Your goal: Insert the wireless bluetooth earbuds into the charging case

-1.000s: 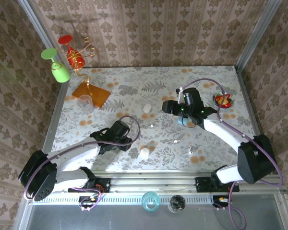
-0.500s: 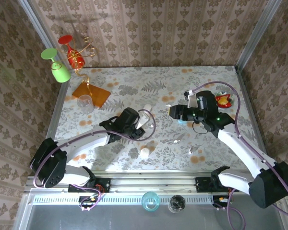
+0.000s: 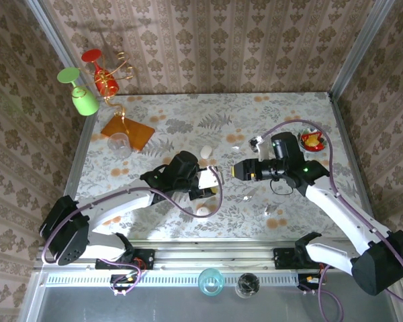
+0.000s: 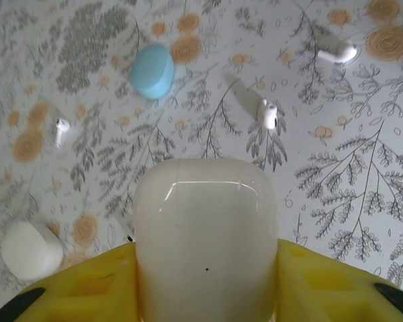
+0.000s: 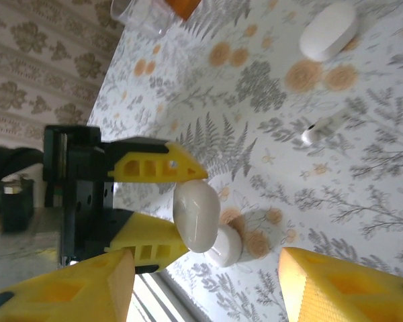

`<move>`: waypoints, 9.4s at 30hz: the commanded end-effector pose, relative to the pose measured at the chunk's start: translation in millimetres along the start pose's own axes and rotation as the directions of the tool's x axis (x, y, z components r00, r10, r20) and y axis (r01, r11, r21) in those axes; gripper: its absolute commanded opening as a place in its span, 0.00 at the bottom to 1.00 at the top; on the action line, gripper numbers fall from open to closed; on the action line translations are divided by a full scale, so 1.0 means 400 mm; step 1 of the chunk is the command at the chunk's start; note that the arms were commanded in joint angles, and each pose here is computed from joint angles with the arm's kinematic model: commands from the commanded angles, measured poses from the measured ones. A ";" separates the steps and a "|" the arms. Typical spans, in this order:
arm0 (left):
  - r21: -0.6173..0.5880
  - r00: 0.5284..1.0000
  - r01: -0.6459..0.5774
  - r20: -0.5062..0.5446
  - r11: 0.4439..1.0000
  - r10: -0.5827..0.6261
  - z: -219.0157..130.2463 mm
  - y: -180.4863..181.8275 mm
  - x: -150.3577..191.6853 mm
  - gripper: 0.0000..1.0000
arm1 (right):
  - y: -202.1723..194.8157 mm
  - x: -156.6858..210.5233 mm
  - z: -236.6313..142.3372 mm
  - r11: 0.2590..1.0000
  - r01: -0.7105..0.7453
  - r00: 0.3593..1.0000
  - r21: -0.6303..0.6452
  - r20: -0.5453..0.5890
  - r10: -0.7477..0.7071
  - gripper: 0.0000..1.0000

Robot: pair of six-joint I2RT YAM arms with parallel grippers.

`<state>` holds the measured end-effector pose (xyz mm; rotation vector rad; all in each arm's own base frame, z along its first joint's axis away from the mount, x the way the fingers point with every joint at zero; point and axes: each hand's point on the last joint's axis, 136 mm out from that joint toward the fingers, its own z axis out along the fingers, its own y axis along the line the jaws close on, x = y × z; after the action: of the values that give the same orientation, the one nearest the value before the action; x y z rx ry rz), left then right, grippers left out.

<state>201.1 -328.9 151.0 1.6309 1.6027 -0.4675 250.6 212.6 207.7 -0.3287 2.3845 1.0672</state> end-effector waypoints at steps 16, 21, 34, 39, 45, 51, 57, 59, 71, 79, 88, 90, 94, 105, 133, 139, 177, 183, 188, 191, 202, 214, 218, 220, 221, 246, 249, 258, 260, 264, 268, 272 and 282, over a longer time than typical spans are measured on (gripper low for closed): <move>-0.033 0.987 -0.130 0.086 0.991 0.133 -0.029 -0.017 -0.049 0.33 | 0.034 0.045 0.140 0.995 -0.053 0.982 -0.085 -0.188 0.036 0.36; -0.057 0.987 -0.117 0.104 0.991 0.122 -0.038 -0.012 -0.056 0.35 | 0.038 0.036 0.136 0.995 -0.034 0.986 -0.093 -0.165 0.018 0.20; 0.069 0.870 0.252 0.420 0.965 -0.257 -0.157 0.005 -0.127 0.89 | 0.084 -0.060 -0.007 0.951 0.295 0.947 -0.097 0.159 -0.278 0.16; 0.278 0.733 0.336 0.523 0.900 -0.435 -0.221 -0.004 -0.164 0.86 | 0.175 -0.078 -0.084 0.872 0.463 0.865 -0.157 0.294 -0.406 0.16; 0.416 0.665 0.294 0.558 0.861 -0.496 -0.267 -0.020 -0.209 0.77 | 0.271 -0.073 -0.135 0.770 0.571 0.805 -0.284 0.376 -0.458 0.16; 0.484 0.638 0.249 0.570 0.839 -0.518 -0.275 -0.021 -0.241 0.65 | 0.301 -0.069 -0.121 0.725 0.607 0.786 -0.325 0.377 -0.489 0.16; 0.481 0.629 0.221 0.595 0.849 -0.501 -0.279 -0.016 -0.250 0.59 | 0.288 -0.063 -0.092 0.730 0.598 0.797 -0.331 0.343 -0.497 0.15; 0.479 0.628 0.221 0.596 0.850 -0.499 -0.280 -0.014 -0.250 0.56 | 0.285 -0.057 -0.085 0.729 0.596 0.799 -0.337 0.333 -0.500 0.15; 0.484 0.628 0.221 0.594 0.847 -0.503 -0.281 -0.016 -0.248 0.35 | 0.280 -0.046 -0.067 0.720 0.594 0.804 -0.359 0.309 -0.509 0.15; 0.459 0.628 0.210 0.614 0.863 -0.479 -0.281 -0.011 -0.243 0.11 | 0.272 -0.062 -0.064 0.752 0.576 0.814 -0.319 0.305 -0.494 0.28; 0.428 0.662 0.164 0.620 0.889 -0.421 -0.278 -0.029 -0.227 0.08 | 0.212 -0.179 -0.064 0.897 0.431 0.864 -0.097 0.331 -0.379 0.56; 0.398 0.675 0.174 0.618 0.901 -0.403 -0.272 -0.025 -0.216 0.07 | 0.223 -0.180 -0.071 0.892 0.438 0.861 -0.111 0.338 -0.380 0.59; 0.291 0.704 0.200 0.622 0.936 -0.343 -0.256 -0.004 -0.179 0.07 | 0.244 -0.176 -0.101 0.886 0.446 0.851 -0.129 0.367 -0.375 0.67; 0.142 0.765 0.195 0.598 0.971 -0.241 -0.244 0.017 -0.114 0.07 | -0.121 -0.104 -0.108 0.955 -0.115 0.949 0.272 0.316 0.024 0.68; 0.175 0.757 0.210 0.594 0.962 -0.273 -0.238 0.007 -0.107 0.08 | -0.370 0.232 0.204 0.850 -0.097 0.870 0.518 -0.370 0.325 0.59; 0.176 0.759 0.215 0.589 0.960 -0.278 -0.236 0.008 -0.105 0.08 | -0.349 0.281 0.180 0.844 -0.119 0.854 0.523 -0.380 0.355 0.56; 0.119 0.792 0.217 0.558 0.969 -0.246 -0.237 -0.017 -0.065 0.08 | -0.359 0.307 0.168 0.715 0.343 0.635 0.609 -0.711 0.301 0.39; 0.119 0.794 0.215 0.556 0.969 -0.245 -0.233 -0.018 -0.063 0.08 | -0.372 0.307 0.177 0.705 0.351 0.636 0.616 -0.710 0.303 0.38; 0.122 0.794 0.214 0.556 0.969 -0.245 -0.232 -0.018 -0.064 0.08 | -0.377 0.302 0.183 0.704 0.363 0.639 0.610 -0.713 0.288 0.29; 0.124 0.794 0.213 0.556 0.969 -0.245 -0.232 -0.019 -0.064 0.08 | -0.375 0.300 0.181 0.703 0.361 0.644 0.612 -0.710 0.287 0.23; 0.102 0.785 0.227 0.570 0.969 -0.243 -0.222 0.006 -0.070 0.09 | -0.258 0.148 0.161 0.784 0.254 0.856 0.567 -0.510 0.092 0.22; 0.137 0.777 0.218 0.575 0.966 -0.257 -0.211 0.020 -0.094 0.08 | 0.061 -0.068 0.024 0.954 0.259 0.966 0.150 -0.030 -0.258 0.22; 0.153 0.771 0.215 0.579 0.965 -0.264 -0.208 0.022 -0.102 0.09 | 0.176 -0.078 -0.015 0.942 0.333 0.943 -0.041 0.040 -0.331 0.23; 0.159 0.772 0.213 0.577 0.964 -0.266 -0.206 0.021 -0.104 0.09 | 0.219 -0.078 -0.026 0.929 0.352 0.936 -0.114 0.058 -0.348 0.23; 0.158 0.773 0.210 0.578 0.965 -0.263 -0.207 0.022 -0.105 0.09 | 0.236 -0.076 -0.028 0.922 0.361 0.932 -0.140 0.061 -0.356 0.23; 0.224 0.759 0.208 0.578 0.952 -0.301 -0.215 0.006 -0.125 0.09 | 0.322 -0.066 0.089 0.849 0.459 0.883 -0.263 0.032 -0.468 0.22; 0.223 0.752 0.218 0.582 0.950 -0.309 -0.217 0.010 -0.128 0.09 | 0.320 -0.057 0.104 0.847 0.457 0.883 -0.272 0.019 -0.470 0.22; 0.227 0.743 0.235 0.584 0.945 -0.326 -0.222 0.015 -0.133 0.09 | 0.293 -0.025 0.135 0.850 0.448 0.882 -0.278 -0.018 -0.471 0.22; 0.227 0.743 0.236 0.585 0.945 -0.326 -0.222 0.016 -0.133 0.09 | 0.276 -0.020 0.138 0.855 0.452 0.880 -0.254 -0.031 -0.474 0.24; 0.229 0.742 0.239 0.584 0.944 -0.329 -0.223 0.016 -0.133 0.09 | 0.255 -0.025 0.130 0.862 0.467 0.875 -0.196 -0.035 -0.482 0.29; 0.234 0.741 0.234 0.586 0.944 -0.329 -0.226 0.014 -0.137 0.09 | 0.242 -0.046 0.114 0.868 0.478 0.874 -0.130 -0.024 -0.485 0.32; 0.234 0.740 0.236 0.586 0.943 -0.330 -0.228 0.015 -0.137 0.09 | 0.239 -0.058 0.104 0.867 0.489 0.870 -0.099 -0.015 -0.493 0.35; 0.227 0.740 0.237 0.588 0.944 -0.327 -0.230 0.019 -0.138 0.09 | 0.210 -0.060 0.092 0.866 0.498 0.866 -0.029 -0.038 -0.499 0.37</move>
<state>180.7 -294.8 221.1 1.1232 1.4228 -1.1616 239.2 315.0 256.5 -0.9668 2.0913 0.9847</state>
